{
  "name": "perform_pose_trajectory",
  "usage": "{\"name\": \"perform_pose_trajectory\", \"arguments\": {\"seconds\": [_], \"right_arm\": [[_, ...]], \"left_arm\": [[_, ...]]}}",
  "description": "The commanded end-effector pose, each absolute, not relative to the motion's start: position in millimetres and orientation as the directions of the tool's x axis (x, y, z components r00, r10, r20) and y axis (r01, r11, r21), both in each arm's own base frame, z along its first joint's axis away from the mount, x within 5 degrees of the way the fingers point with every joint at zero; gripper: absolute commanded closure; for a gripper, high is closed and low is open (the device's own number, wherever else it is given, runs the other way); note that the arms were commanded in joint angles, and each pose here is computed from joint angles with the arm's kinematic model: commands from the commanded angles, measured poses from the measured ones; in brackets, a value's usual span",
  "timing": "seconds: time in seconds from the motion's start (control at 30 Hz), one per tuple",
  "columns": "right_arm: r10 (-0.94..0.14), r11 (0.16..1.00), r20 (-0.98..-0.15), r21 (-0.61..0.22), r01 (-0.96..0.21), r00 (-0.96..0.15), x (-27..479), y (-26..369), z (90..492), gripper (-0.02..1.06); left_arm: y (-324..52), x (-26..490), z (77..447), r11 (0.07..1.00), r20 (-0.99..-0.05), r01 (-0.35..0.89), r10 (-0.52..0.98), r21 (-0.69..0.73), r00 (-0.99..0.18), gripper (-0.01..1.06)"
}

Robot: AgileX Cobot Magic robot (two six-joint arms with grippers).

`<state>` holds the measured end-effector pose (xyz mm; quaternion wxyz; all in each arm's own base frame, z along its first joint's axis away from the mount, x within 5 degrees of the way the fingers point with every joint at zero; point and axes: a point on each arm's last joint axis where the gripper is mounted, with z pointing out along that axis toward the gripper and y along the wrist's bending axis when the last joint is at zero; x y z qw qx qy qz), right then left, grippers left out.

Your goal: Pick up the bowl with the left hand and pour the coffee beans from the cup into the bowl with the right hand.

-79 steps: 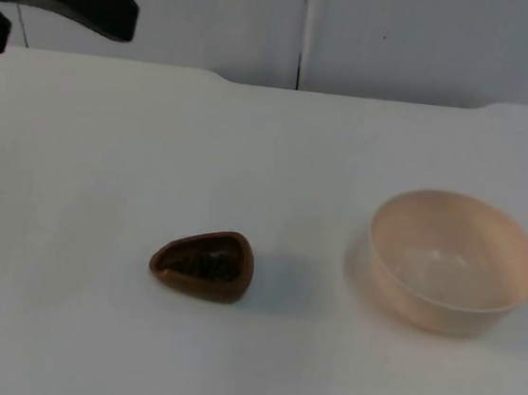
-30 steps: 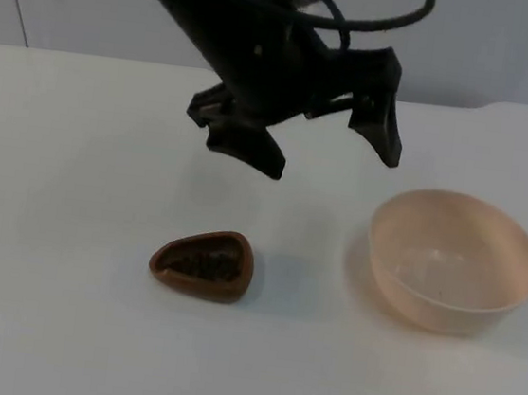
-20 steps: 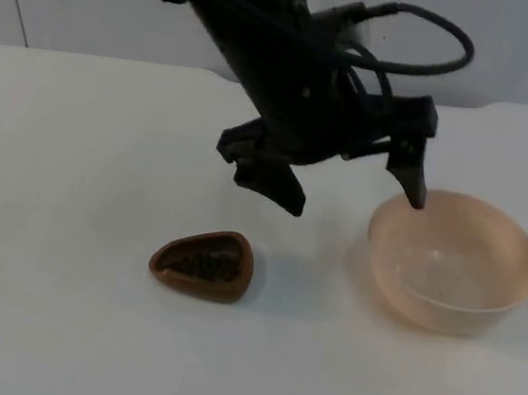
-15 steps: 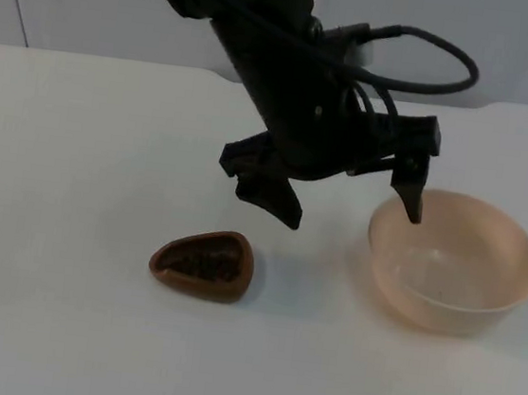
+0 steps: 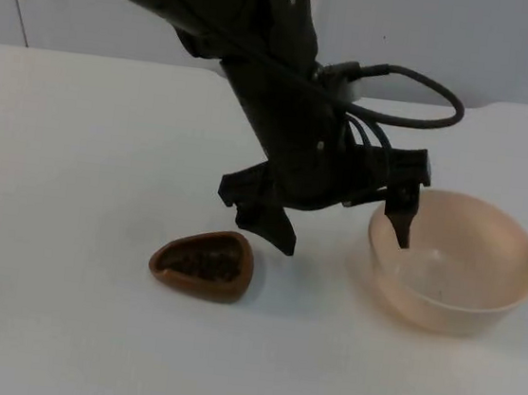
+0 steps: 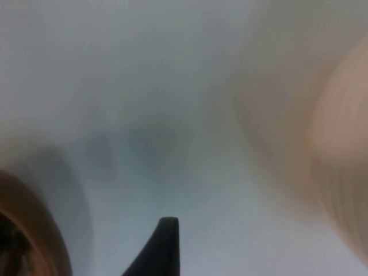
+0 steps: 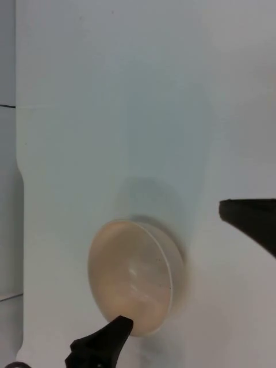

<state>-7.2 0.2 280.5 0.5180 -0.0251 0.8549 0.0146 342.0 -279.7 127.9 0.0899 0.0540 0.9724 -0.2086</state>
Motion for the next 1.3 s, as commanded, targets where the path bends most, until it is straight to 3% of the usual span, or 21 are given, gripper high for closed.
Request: {"name": "perform_pose_trajectory", "arguments": {"seconds": [0.0, 0.27, 0.63, 0.87, 1.0, 1.27], "right_arm": [[-0.033, 0.998, -0.888, -0.009, -0.054, -0.458, -7.4, 0.1, 279.9, -0.01], [-0.033, 0.998, -0.888, -0.009, -0.054, -0.458, -7.4, 0.1, 279.9, -0.01], [-0.033, 0.998, -0.888, -0.009, -0.054, -0.458, -7.4, 0.1, 279.9, -0.01], [-0.033, 0.998, -0.888, -0.009, -0.054, -0.458, -7.4, 0.1, 279.9, -0.01], [-0.033, 0.998, -0.888, -0.009, -0.054, -0.458, -7.4, 0.1, 279.9, -0.01], [-0.033, 0.998, -0.888, -0.009, -0.054, -0.458, -7.4, 0.1, 279.9, -0.01]], "left_arm": [[-283.4, 343.7, 130.2, 0.904, -0.233, 0.152, 0.060, -0.399, -0.971, 0.08], [-284.6, 351.7, 133.1, 0.896, -0.308, 0.153, 0.019, -0.417, -0.951, 0.09], [-292.5, 346.6, 132.4, 0.894, -0.328, 0.186, 0.046, -0.408, -0.944, 0.12], [-298.4, 342.4, 110.7, 0.902, -0.298, 0.186, 0.067, -0.390, -0.952, 0.14], [-299.1, 344.3, 109.9, 0.901, -0.314, 0.186, 0.059, -0.393, -0.948, 0.21], [-299.8, 345.4, 110.6, 0.898, -0.322, 0.179, 0.044, -0.403, -0.946, 0.52]]}}
